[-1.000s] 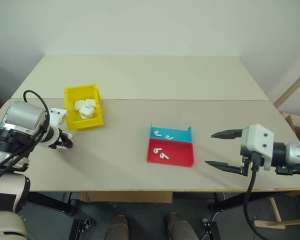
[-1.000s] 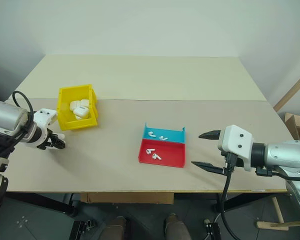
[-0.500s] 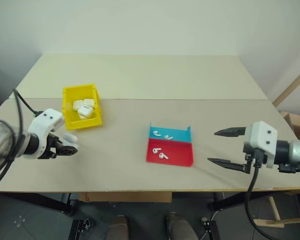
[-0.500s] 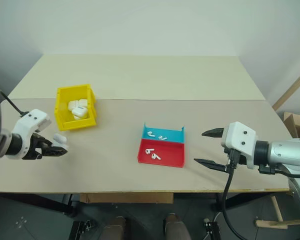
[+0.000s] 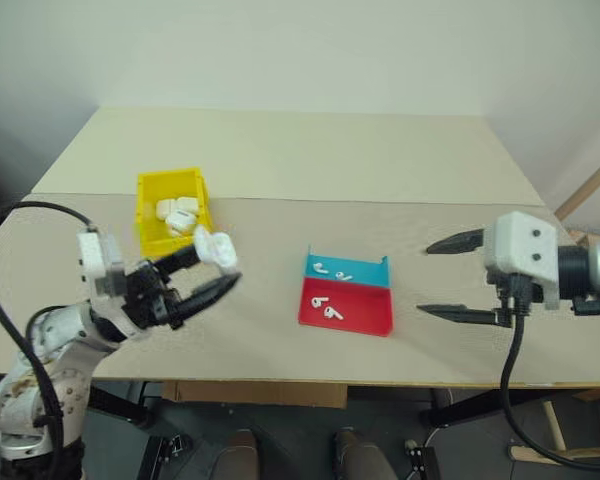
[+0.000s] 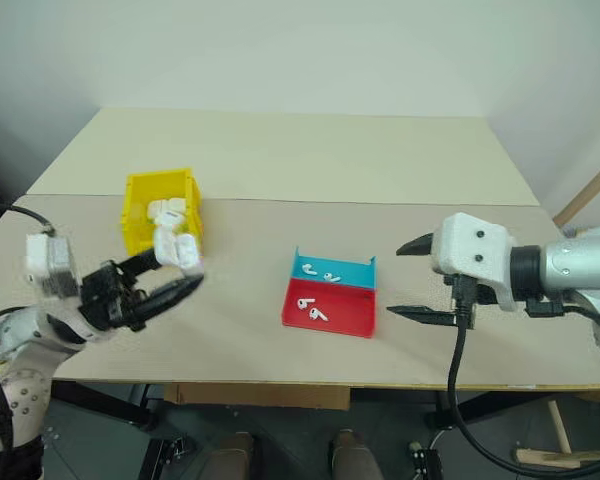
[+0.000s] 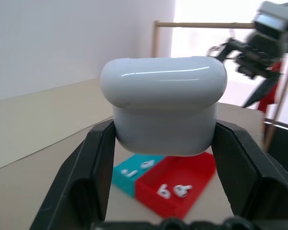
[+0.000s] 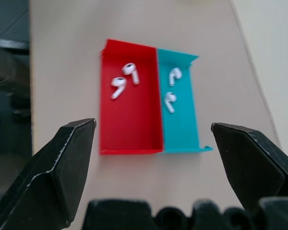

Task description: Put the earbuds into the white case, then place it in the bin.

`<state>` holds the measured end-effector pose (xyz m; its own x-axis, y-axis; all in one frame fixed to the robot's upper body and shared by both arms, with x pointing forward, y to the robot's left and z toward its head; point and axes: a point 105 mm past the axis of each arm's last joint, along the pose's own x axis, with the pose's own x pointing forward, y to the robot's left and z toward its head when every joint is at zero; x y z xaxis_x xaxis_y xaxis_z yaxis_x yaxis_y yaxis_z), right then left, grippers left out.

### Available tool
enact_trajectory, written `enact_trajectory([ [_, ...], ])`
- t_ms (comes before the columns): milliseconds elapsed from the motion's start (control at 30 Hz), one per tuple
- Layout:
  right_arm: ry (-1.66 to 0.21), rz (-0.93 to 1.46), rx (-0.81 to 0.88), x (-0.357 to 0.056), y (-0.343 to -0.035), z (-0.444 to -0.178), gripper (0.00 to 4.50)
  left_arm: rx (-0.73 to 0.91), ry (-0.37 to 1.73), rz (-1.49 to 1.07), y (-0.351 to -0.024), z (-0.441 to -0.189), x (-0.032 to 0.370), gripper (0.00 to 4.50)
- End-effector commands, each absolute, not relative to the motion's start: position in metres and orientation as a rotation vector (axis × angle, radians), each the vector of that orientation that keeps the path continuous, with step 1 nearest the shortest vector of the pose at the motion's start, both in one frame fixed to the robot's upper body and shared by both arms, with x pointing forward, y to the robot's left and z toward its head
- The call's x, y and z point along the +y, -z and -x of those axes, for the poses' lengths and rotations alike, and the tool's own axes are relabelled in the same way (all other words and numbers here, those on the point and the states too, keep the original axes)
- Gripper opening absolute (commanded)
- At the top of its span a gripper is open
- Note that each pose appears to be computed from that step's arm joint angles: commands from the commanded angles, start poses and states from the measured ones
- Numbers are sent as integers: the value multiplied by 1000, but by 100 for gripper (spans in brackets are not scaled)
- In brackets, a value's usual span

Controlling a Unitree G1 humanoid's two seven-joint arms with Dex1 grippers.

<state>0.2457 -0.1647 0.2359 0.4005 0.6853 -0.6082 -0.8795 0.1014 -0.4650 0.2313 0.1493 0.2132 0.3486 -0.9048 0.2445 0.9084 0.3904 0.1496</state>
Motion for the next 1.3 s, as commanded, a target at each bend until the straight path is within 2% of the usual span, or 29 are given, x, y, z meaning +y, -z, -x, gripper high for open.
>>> enact_trajectory([
  [33,-1227,888,390,-153,-233,-241,450,-402,1246,-41,-213,-228,141,275],
  [267,-1251,910,587,-117,-217,-248,450,-421,1328,-154,-196,-237,138,275],
  [533,-1230,954,643,-65,-194,-268,450,-416,1264,-237,-177,-238,157,275],
  [733,-1207,1007,667,-54,-183,-282,450,-396,1272,-282,-161,-229,165,275],
  [867,-1166,1010,677,-48,-177,-296,364,-401,1230,-288,-159,-226,169,275],
  [1067,-1162,1003,707,-44,-168,-300,364,-397,1233,-321,-157,-219,171,275],
  [1167,-1170,997,713,-41,-163,-300,300,-407,1222,-317,-161,-219,171,275],
  [1233,-1163,983,715,-39,-162,-301,237,-405,1214,-319,-163,-220,170,275],
  [1300,-1155,978,717,-37,-159,-302,237,-401,1214,-321,-164,-221,169,275],
])
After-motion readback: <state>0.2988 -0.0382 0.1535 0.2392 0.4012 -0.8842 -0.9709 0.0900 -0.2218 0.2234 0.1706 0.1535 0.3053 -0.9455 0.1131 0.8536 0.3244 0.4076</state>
